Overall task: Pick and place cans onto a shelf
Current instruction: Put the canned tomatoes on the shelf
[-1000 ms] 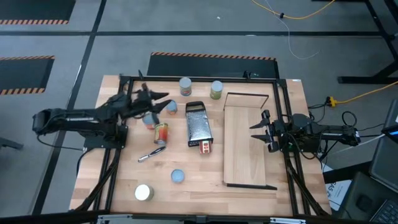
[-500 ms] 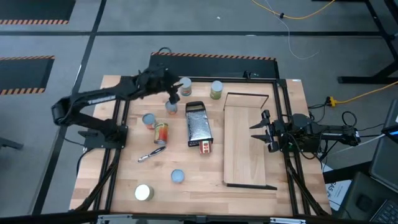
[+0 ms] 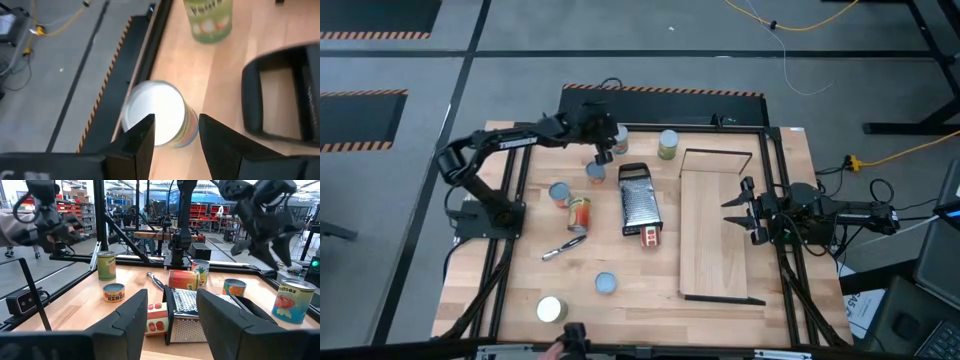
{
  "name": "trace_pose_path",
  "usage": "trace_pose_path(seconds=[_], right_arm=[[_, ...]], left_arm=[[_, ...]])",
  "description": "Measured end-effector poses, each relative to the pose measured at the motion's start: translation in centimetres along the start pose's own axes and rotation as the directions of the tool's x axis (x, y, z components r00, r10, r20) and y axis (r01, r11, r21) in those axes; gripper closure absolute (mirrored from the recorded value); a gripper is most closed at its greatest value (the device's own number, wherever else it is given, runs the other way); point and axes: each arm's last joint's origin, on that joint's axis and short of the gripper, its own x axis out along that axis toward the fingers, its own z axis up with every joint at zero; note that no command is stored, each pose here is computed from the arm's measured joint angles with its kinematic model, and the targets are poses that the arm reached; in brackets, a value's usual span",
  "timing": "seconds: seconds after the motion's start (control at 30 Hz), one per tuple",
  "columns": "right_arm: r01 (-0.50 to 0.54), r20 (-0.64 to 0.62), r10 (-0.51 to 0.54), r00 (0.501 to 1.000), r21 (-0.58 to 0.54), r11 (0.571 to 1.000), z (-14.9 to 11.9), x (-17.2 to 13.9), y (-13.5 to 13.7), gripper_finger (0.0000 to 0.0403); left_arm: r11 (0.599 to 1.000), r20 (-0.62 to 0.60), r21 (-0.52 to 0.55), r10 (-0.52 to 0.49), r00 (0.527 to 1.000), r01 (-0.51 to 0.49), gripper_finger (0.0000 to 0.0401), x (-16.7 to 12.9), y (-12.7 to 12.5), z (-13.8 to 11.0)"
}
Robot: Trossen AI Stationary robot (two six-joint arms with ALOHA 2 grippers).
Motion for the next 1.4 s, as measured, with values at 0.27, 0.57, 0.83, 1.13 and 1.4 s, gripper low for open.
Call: trace_pose_path(seconds=[0.27,0.57,0.83,1.13,1.4], right_arm=[[0.0,0.0,0.0,1.0,0.0,1.0,0.0,0.0,0.0,0.0228],[0.0,0.0,0.0,1.0,0.0,1.0,0.0,0.0,0.0,0.0228],[0.0,0.0,0.0,1.0,0.0,1.0,0.0,0.0,0.0,0.0228],[0.0,0.0,0.0,1.0,0.0,1.0,0.0,0.0,0.0,0.0228],[0.0,0.0,0.0,1.0,0.0,1.0,0.0,0.0,0.0,0.0228]], left_arm=[[0.999,-0.064,0.006,-0.034,0.997,0.034,0.0255,2.6,-0.6,-1.0],[0.999,-0.072,0.008,-0.036,0.997,0.036,0.0263,3.1,-0.7,-1.1],[1.0,-0.076,0.003,-0.029,0.997,0.029,0.0316,3.2,-0.4,-1.2],[1.0,-0.086,-0.018,-0.017,0.996,0.016,0.0382,3.2,0.3,-1.7],[1.0,-0.084,-0.018,-0.015,0.996,0.014,0.0397,3.2,0.3,-1.7]])
